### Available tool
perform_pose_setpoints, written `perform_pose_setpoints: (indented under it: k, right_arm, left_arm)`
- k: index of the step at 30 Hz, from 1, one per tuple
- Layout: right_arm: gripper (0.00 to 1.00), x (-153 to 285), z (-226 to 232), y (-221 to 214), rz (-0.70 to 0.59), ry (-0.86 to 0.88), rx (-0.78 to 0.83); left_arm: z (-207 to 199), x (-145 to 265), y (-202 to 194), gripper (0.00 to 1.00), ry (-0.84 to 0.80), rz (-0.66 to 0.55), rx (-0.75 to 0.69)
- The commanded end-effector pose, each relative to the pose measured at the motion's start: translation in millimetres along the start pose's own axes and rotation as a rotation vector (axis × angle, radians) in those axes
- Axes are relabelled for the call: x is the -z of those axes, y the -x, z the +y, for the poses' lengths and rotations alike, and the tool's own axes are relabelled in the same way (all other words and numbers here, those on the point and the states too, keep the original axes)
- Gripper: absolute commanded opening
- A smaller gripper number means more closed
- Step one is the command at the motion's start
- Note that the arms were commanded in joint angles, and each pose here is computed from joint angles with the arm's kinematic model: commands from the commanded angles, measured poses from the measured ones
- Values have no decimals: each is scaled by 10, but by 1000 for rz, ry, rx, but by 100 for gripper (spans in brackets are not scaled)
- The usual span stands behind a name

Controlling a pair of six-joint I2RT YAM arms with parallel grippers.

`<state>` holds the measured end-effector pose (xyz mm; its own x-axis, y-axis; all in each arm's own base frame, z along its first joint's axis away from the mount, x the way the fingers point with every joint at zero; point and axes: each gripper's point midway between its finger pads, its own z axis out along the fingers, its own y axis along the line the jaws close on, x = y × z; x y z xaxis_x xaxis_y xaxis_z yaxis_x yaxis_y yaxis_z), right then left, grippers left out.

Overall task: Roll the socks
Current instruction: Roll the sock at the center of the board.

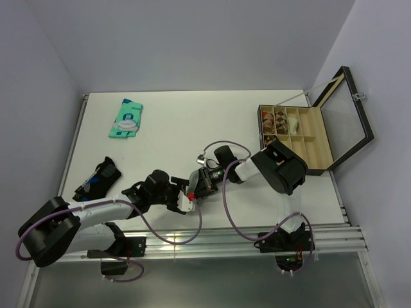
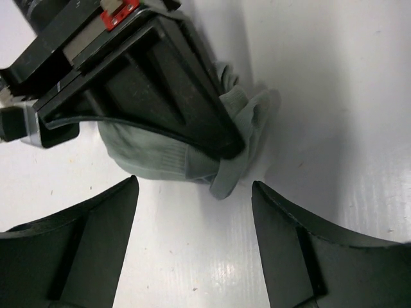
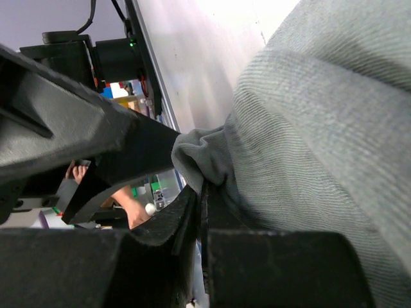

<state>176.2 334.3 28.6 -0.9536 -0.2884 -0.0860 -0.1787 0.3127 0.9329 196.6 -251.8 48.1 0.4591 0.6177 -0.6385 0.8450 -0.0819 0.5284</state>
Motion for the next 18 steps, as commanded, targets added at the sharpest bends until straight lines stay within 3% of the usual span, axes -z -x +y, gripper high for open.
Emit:
perform_pose_setpoints:
  k: [1,18]
  right_arm:
    - [7,49,180,-7,0,39,66]
    - [7,84,170,-213,28,32,87]
  left_arm:
    - [37,-30,162,76,-11,-39,-44]
    - [-66,-167,343,56,-65,-39,11]
